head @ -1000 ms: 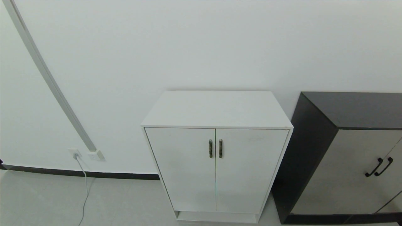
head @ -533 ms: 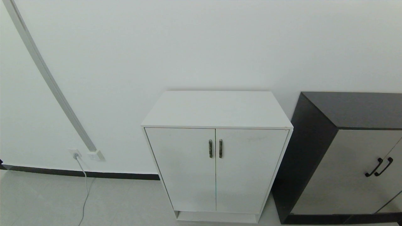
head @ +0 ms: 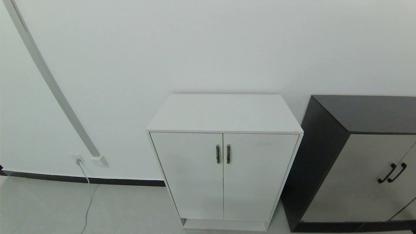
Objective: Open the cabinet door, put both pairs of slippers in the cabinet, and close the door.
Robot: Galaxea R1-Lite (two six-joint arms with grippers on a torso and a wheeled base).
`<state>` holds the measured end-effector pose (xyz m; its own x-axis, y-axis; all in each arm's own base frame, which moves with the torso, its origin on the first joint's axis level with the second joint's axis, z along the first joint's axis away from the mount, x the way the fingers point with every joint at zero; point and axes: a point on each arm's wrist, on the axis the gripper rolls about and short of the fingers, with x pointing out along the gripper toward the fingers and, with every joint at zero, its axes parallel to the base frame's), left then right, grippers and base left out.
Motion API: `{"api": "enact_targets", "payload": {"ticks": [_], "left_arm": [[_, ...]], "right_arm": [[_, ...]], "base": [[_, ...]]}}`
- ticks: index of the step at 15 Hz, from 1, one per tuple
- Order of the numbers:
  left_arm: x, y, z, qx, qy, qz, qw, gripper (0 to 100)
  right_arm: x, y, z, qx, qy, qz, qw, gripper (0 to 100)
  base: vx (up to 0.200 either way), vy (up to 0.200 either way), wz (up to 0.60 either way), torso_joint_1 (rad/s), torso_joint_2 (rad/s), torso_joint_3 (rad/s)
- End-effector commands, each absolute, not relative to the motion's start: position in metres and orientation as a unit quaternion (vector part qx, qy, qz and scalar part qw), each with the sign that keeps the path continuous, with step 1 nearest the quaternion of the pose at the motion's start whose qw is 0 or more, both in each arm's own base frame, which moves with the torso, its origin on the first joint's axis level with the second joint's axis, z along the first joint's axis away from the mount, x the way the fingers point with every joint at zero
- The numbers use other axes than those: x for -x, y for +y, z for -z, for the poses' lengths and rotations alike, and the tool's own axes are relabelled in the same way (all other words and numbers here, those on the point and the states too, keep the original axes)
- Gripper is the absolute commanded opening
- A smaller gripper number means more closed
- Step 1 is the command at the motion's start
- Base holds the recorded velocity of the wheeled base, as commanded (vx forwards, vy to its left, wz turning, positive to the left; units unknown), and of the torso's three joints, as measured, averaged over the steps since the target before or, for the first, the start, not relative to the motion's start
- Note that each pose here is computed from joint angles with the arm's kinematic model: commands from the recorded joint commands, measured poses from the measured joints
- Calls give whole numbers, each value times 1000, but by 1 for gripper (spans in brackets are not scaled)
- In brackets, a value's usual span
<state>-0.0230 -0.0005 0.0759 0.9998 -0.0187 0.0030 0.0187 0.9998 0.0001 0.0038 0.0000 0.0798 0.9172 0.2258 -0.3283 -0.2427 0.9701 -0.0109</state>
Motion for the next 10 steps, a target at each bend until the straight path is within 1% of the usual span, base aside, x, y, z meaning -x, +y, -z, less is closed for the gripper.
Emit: {"api": "enact_targets", "payload": {"ticks": [1, 2, 6, 10], "left_arm": [[23, 0, -76, 0, -1, 9, 1000, 0], [23, 0, -76, 0, -1, 9, 1000, 0], [23, -1, -76, 0, -1, 10, 1000, 0], [23, -1, -76, 0, -1, 10, 1000, 0]], "right_arm": [[-4, 0, -80, 22, 170, -81, 982, 0], [-3, -1, -80, 19, 162, -60, 985, 0], [5, -2, -79, 7, 111, -20, 994, 0], [16, -2, -78, 0, 47, -9, 999, 0]], "base": [[0, 0, 0, 0, 0, 0], [0, 0, 0, 0, 0, 0], [0, 0, 0, 0, 0, 0], [0, 0, 0, 0, 0, 0]]}}
